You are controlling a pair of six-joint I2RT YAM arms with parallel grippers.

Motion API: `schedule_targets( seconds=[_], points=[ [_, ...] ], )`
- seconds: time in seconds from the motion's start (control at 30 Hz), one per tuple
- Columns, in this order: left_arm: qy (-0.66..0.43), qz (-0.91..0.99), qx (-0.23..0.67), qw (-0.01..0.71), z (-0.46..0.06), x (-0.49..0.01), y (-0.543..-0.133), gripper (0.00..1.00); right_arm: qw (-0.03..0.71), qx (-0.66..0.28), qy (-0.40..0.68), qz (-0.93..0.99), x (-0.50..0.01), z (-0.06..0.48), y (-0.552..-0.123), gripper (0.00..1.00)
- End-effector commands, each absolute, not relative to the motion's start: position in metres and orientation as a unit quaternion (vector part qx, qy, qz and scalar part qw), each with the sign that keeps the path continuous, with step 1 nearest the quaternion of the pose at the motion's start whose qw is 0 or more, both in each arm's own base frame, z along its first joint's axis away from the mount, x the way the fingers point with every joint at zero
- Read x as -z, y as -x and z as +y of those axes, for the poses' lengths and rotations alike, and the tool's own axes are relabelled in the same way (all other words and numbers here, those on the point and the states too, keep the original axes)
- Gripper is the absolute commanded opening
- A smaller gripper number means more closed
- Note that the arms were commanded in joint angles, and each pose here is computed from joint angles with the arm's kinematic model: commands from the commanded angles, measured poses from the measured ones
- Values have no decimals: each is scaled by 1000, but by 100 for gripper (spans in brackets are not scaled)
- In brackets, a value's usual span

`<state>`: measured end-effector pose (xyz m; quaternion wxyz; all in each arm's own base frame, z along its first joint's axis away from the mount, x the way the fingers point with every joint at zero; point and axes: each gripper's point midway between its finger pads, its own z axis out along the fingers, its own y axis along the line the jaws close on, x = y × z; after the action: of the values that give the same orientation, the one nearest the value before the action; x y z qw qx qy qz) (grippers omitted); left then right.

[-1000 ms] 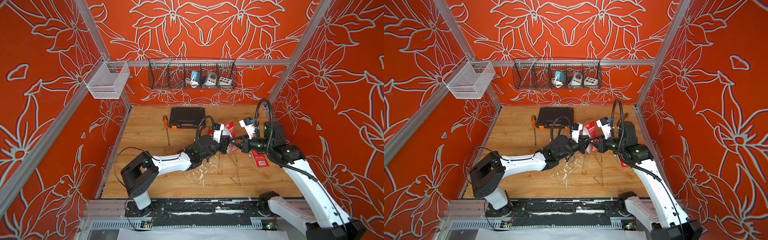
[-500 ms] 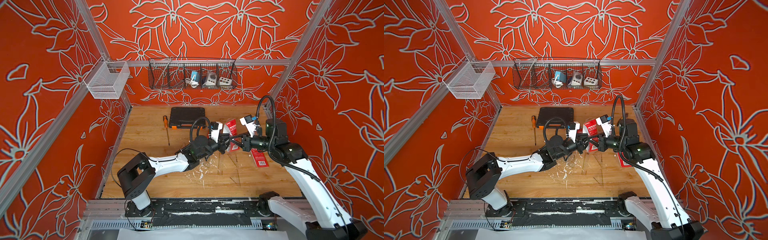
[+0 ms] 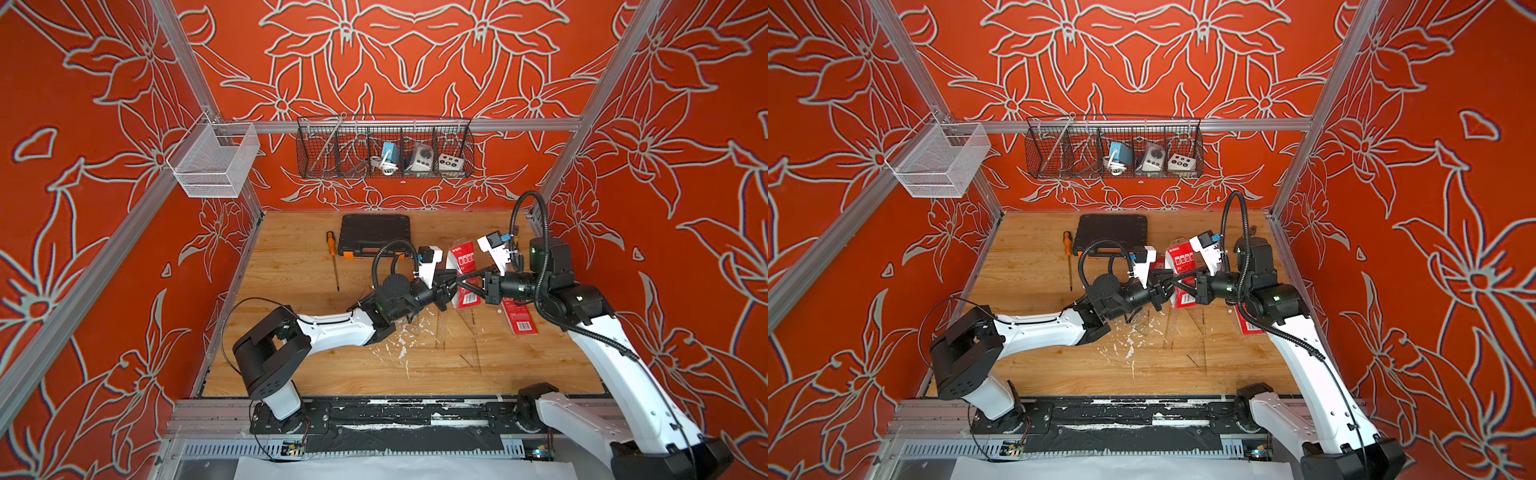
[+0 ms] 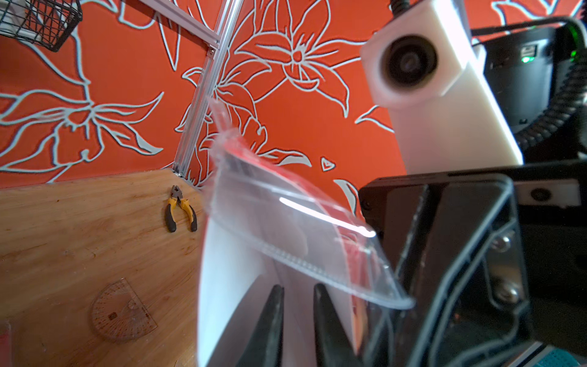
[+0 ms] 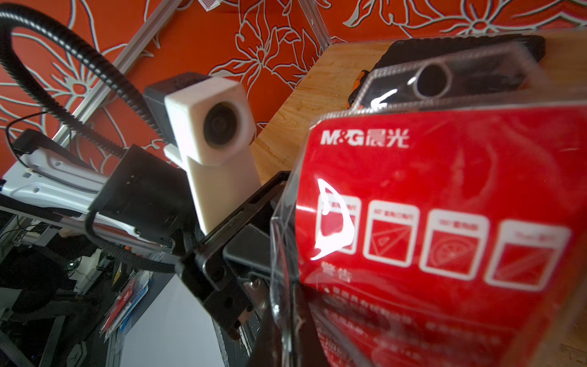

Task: Open the ruler set and take out the ruler
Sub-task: Take out the ruler from the ruler set bag.

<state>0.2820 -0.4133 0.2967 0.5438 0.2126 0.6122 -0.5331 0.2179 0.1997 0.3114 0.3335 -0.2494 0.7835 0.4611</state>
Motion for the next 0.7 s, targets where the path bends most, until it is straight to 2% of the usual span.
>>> schedule_targets(
  seconds=[0.0, 0.3, 0.67],
  points=[
    [-241, 541, 567, 573, -408, -341, -260, 24, 336, -473, 266, 770, -322, 203, -211, 0],
    [-264, 548, 559, 564, -419, -339, -262, 27, 320, -481, 274, 769, -317, 205, -208, 0],
    [-300, 526, 587, 538, -437, -343, -253, 26, 315, -499, 289, 754, -323, 207, -197, 0]
  ],
)
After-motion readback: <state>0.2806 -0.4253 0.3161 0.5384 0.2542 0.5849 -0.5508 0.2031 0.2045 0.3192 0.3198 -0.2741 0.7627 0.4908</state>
